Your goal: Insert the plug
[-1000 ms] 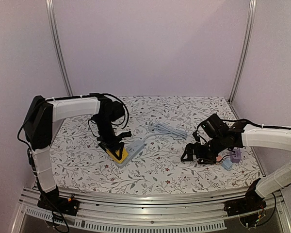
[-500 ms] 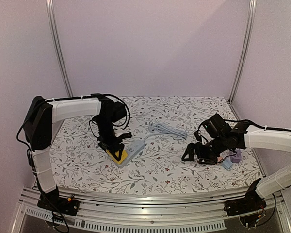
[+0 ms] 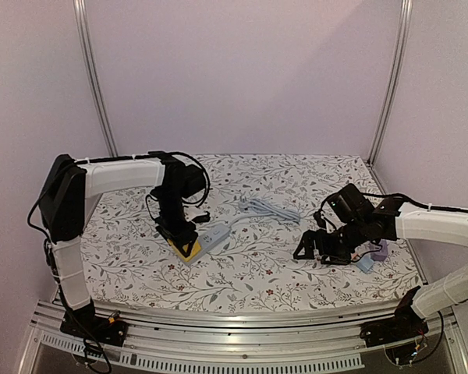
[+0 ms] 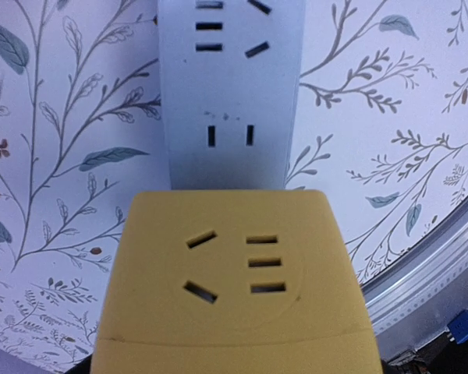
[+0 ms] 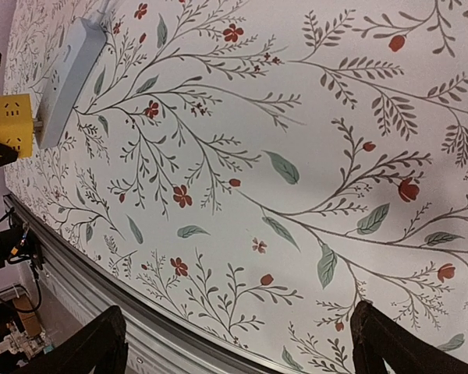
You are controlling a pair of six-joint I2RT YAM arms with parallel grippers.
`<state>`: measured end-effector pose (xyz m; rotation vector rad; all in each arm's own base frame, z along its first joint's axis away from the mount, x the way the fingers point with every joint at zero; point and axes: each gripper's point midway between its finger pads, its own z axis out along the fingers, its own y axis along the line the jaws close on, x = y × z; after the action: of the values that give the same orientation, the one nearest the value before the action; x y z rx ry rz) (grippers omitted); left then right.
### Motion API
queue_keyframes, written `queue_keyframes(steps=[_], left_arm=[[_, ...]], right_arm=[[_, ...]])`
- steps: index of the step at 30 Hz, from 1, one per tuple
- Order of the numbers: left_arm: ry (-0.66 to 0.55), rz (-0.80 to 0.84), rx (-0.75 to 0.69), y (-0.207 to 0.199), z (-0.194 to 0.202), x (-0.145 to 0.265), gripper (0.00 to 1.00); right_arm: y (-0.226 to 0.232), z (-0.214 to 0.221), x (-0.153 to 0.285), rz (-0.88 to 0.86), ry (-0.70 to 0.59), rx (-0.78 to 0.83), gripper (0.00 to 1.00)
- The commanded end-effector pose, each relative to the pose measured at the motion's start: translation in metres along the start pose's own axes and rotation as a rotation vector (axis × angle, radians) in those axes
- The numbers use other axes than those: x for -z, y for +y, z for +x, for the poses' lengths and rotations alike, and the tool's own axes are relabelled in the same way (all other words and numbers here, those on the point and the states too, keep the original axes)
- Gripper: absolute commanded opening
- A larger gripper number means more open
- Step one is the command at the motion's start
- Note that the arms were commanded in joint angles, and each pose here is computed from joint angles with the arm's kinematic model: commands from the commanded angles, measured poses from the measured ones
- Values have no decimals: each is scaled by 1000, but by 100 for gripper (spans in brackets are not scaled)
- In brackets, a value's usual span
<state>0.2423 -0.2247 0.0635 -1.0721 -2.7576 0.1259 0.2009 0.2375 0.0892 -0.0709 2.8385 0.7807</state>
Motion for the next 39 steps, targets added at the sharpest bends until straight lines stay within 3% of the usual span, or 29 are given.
queue_keyframes(steps=[1, 18, 39], left_arm=[[32, -66, -24, 2, 2, -3, 0], [101, -231, -32, 15, 2, -5, 0], [155, -201, -37, -5, -2, -43, 0]], right_arm=[[-1, 4, 1, 3, -1, -3, 99], [5, -3, 0, 9, 7, 4, 99], [35, -28, -11, 1, 39, 86, 99]])
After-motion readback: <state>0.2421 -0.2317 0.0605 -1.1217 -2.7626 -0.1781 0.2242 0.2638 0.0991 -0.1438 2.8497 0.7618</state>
